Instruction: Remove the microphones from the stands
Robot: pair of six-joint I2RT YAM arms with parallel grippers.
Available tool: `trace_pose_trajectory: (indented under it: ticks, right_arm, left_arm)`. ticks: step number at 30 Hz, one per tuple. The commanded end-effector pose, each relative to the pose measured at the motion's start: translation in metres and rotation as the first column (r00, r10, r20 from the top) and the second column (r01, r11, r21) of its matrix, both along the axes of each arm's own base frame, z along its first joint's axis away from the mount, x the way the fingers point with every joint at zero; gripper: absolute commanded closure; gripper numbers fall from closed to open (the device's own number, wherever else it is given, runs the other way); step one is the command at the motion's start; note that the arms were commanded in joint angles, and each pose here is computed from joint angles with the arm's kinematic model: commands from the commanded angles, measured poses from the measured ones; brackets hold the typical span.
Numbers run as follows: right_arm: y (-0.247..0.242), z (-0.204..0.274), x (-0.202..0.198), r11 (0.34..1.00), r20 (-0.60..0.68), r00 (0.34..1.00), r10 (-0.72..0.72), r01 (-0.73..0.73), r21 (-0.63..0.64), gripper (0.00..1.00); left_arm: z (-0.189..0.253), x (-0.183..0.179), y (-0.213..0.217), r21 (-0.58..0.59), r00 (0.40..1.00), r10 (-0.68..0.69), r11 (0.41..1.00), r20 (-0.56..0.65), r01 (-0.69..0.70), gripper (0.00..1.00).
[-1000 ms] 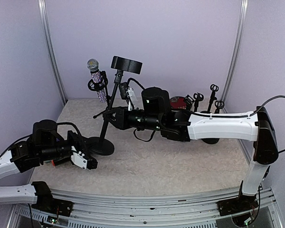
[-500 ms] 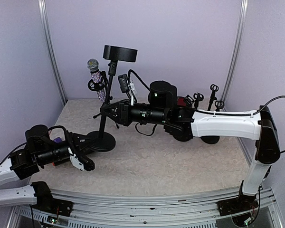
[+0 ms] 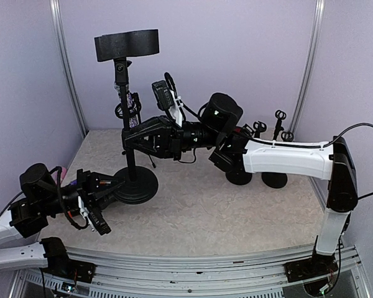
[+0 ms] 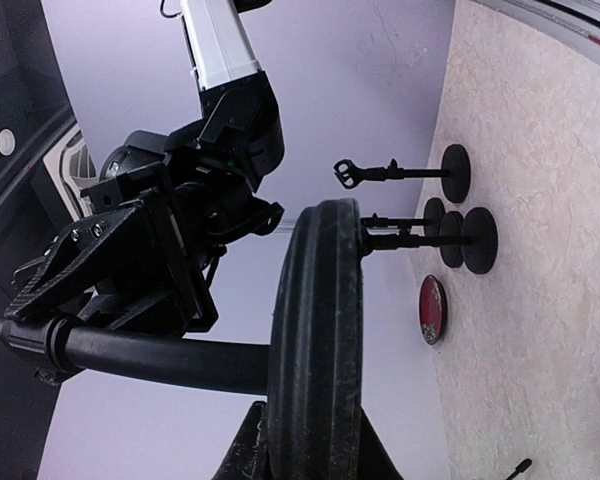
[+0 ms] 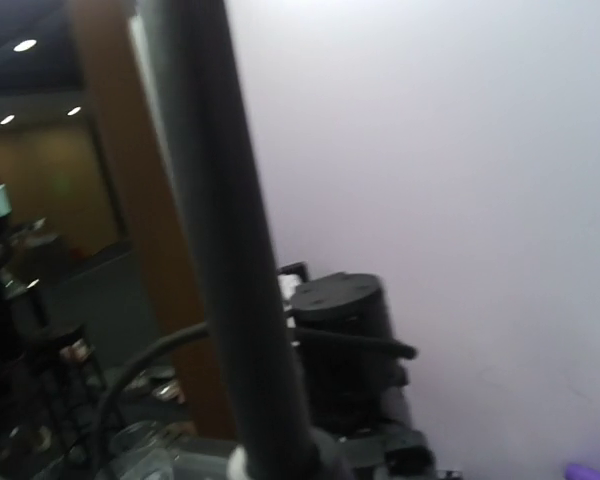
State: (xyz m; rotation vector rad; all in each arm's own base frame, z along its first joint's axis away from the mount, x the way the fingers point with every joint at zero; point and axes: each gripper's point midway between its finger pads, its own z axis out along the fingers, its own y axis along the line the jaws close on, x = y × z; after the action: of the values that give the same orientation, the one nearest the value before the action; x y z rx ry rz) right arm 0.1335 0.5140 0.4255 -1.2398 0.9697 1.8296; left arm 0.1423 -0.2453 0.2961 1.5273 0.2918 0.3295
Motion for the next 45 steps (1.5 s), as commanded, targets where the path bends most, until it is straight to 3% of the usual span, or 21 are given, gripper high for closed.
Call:
trace_pose_trajectory:
  ticks: [1,2,4,7,9,12,19,25,29,33,39,41,45]
  right_arm:
    - [-0.02,0.017,-0.063,0.96,0.026,0.963,0.27,-0.267,-0.086,0.86]
    - [-0.013,0.015,-0.048,0.976,-0.002,0.982,0.188,-0.187,-0.109,0.7]
    - [-0.002,0.011,0.001,0.987,-0.071,0.995,-0.072,0.061,-0.148,0.54]
    - [-0.013,0.0,0.054,0.918,-0.163,0.911,-0.38,0.35,-0.185,0.16]
    - [-0.021,-0.002,0.066,0.865,-0.162,0.854,-0.495,0.467,-0.182,0.09]
    - [-0.023,-0.004,0.071,0.775,-0.11,0.772,-0.626,0.6,-0.199,0.09]
    - [0.0,-0.031,0.079,0.594,0.052,0.629,-0.776,0.756,-0.275,0.18]
    - [0.01,-0.032,0.069,0.632,0.036,0.656,-0.754,0.739,-0.231,0.26]
    - [0.014,-0.032,0.075,0.601,0.052,0.619,-0.783,0.776,-0.192,0.35]
    - [0.022,-0.045,0.088,0.517,0.102,0.541,-0.835,0.834,-0.195,0.38]
    - [0.032,-0.042,0.086,0.546,0.072,0.556,-0.828,0.829,-0.122,0.47]
    - [0.035,-0.037,0.083,0.558,0.071,0.564,-0.823,0.825,-0.086,0.59]
    - [0.033,-0.032,0.084,0.543,0.071,0.544,-0.836,0.839,-0.039,1.0]
  left_arm:
    - [0.008,0.036,0.019,-0.028,0.977,0.21,0.977,0.039,-0.209,1.0]
    - [0.01,0.037,0.019,-0.039,0.975,0.218,0.976,0.051,-0.216,1.0]
    - [0.013,0.038,0.021,-0.057,0.97,0.23,0.972,0.077,-0.226,1.0]
    - [0.018,0.04,0.023,-0.075,0.964,0.248,0.968,0.095,-0.241,1.0]
    - [0.02,0.041,0.024,-0.089,0.959,0.261,0.964,0.111,-0.252,1.0]
    - [0.023,0.044,0.026,-0.099,0.952,0.281,0.958,0.118,-0.27,1.0]
    - [0.022,0.045,0.026,-0.091,0.951,0.286,0.957,0.12,-0.276,1.0]
    - [0.022,0.045,0.026,-0.083,0.951,0.283,0.958,0.122,-0.275,1.0]
    - [0.019,0.044,0.025,-0.073,0.952,0.278,0.96,0.125,-0.271,1.0]
    - [0.016,0.044,0.026,-0.065,0.953,0.277,0.96,0.124,-0.271,1.0]
    - [0.011,0.043,0.025,-0.046,0.955,0.273,0.962,0.121,-0.269,1.0]
    - [0.009,0.044,0.024,-0.039,0.955,0.273,0.962,0.116,-0.27,1.0]
    - [0.003,0.048,0.024,-0.017,0.953,0.284,0.959,0.1,-0.284,1.0]
